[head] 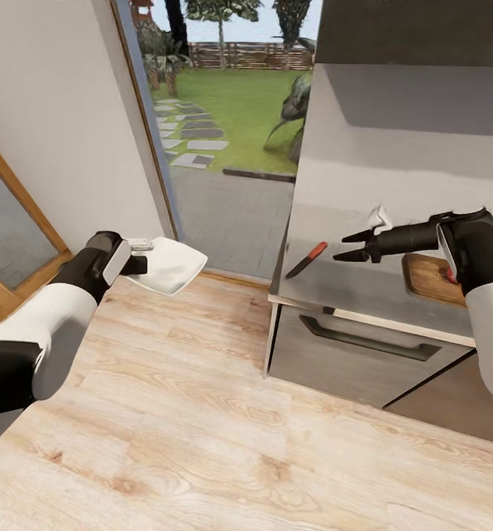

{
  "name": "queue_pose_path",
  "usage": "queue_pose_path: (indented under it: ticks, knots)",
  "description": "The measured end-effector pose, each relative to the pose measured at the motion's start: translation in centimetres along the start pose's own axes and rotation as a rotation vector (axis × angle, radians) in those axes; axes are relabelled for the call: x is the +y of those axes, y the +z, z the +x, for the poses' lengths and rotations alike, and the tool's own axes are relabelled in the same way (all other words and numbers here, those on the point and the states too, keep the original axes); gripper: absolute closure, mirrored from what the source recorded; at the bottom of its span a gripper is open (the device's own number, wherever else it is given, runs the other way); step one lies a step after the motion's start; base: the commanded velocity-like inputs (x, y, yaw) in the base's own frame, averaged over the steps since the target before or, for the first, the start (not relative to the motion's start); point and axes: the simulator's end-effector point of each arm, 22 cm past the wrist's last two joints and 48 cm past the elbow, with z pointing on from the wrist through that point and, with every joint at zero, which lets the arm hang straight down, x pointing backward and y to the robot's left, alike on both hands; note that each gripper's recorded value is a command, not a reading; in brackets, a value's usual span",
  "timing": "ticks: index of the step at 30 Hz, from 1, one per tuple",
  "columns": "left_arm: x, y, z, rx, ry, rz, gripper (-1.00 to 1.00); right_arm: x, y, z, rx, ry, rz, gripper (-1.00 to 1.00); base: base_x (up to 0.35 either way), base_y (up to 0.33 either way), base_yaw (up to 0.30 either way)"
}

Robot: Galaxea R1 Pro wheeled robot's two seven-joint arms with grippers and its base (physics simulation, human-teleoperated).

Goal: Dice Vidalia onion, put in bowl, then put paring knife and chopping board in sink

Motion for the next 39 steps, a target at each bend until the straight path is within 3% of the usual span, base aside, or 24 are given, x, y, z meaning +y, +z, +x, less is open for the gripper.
queue_pose_path:
  ticks: [8, 16, 25, 26, 33, 39]
  knots:
    - [0.4, 0.1, 0.2, 0.006, -0.001, -0.005, 1.00, 0.9, 0.8, 1.4, 0.016, -0.008, -0.015, -1.00, 0.007, -0.003, 0.000]
    - [0.5, 0.1, 0.4, 0.013, -0.002, -0.006, 1.00, 2.7, 1.2, 2.8, 0.031, -0.031, -0.066, -1.00, 0.230, -0.082, 0.000]
    - [0.5, 0.2, 0.4, 0.014, -0.003, -0.007, 1.00, 3.6, 1.5, 2.9, 0.057, -0.114, -0.087, -1.00, 0.296, -0.020, 0.000]
    - [0.5, 0.2, 0.5, 0.014, -0.002, -0.007, 1.00, 4.1, 2.1, 3.6, 0.089, -0.139, -0.104, -1.00, 0.301, -0.048, 0.000]
    - [0.6, 0.2, 0.4, 0.012, -0.004, -0.009, 1.00, 4.4, 2.6, 4.1, 0.112, -0.173, -0.118, -1.00, 0.300, -0.079, 0.000]
    - [0.7, 0.2, 0.4, 0.014, -0.004, -0.010, 1.00, 5.2, 3.6, 5.2, 0.161, -0.238, -0.150, -1.00, 0.207, 0.034, 0.000]
